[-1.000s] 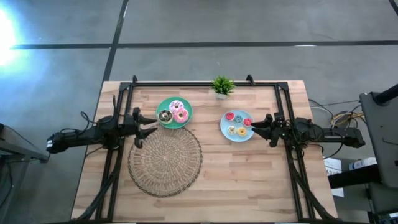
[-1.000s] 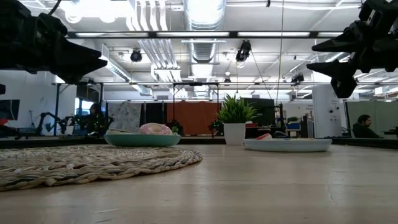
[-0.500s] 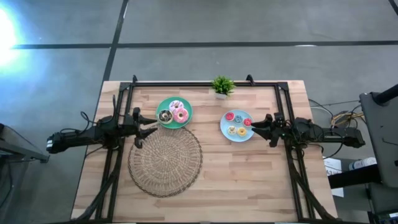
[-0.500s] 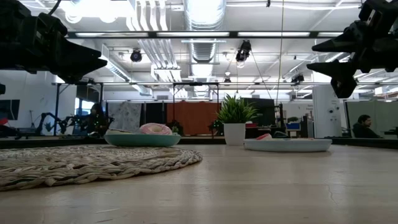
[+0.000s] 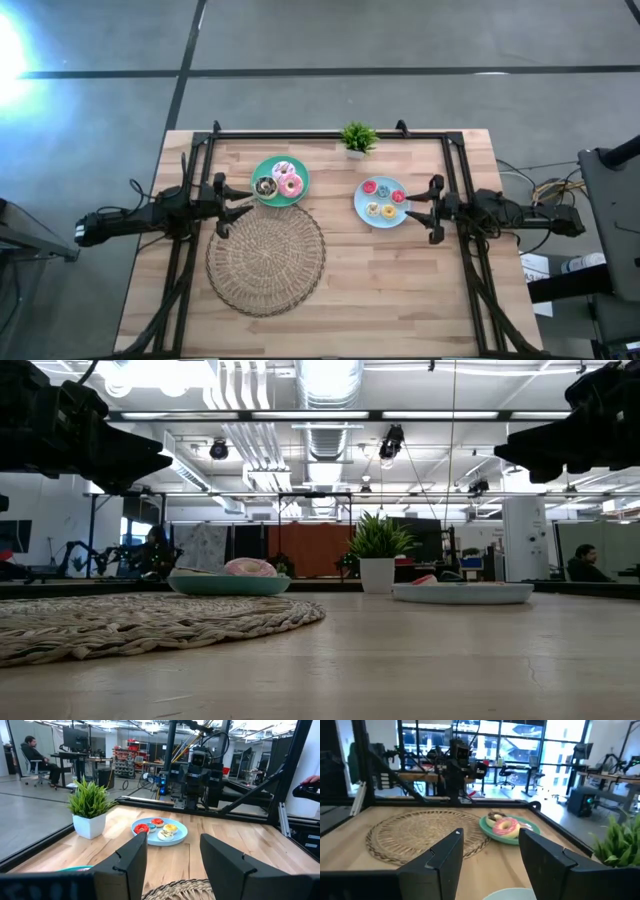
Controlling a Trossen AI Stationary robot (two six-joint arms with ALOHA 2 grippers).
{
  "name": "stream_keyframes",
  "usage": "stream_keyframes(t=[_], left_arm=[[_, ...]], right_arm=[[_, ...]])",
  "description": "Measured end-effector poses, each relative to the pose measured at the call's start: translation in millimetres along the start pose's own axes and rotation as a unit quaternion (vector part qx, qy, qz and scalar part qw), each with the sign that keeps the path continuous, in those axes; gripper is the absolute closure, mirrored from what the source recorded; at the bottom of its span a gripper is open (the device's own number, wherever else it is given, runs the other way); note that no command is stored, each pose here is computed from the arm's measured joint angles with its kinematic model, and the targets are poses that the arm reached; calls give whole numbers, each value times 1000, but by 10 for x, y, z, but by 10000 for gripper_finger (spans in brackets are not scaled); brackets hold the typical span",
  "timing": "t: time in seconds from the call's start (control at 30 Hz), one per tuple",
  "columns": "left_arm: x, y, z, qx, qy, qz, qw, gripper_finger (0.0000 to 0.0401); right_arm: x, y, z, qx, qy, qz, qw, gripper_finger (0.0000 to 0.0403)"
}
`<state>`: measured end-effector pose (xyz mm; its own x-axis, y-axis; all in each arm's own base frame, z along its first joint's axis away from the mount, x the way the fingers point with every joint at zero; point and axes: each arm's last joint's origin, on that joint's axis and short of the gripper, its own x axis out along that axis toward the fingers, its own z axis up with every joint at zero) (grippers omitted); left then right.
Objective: Pick & Place donuts
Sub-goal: Return to Home Position
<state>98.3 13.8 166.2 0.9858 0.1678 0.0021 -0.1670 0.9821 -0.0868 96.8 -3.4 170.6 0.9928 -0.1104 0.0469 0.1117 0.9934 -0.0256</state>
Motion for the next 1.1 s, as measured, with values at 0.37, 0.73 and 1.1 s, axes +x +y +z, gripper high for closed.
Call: stream_keyframes(t=[0.37, 0.73, 1.1], left_arm=[[0, 0, -1, 0, 0, 0, 1000, 243], [0, 0, 0, 0, 0, 0, 1000, 243], [0, 0, 0, 0, 0, 0, 1000, 243]], right_arm=[[7, 5, -21, 39, 11, 6, 999, 223], [7, 5, -21, 40, 11, 6, 999, 225], [7, 5, -21, 40, 11, 5, 999, 225]])
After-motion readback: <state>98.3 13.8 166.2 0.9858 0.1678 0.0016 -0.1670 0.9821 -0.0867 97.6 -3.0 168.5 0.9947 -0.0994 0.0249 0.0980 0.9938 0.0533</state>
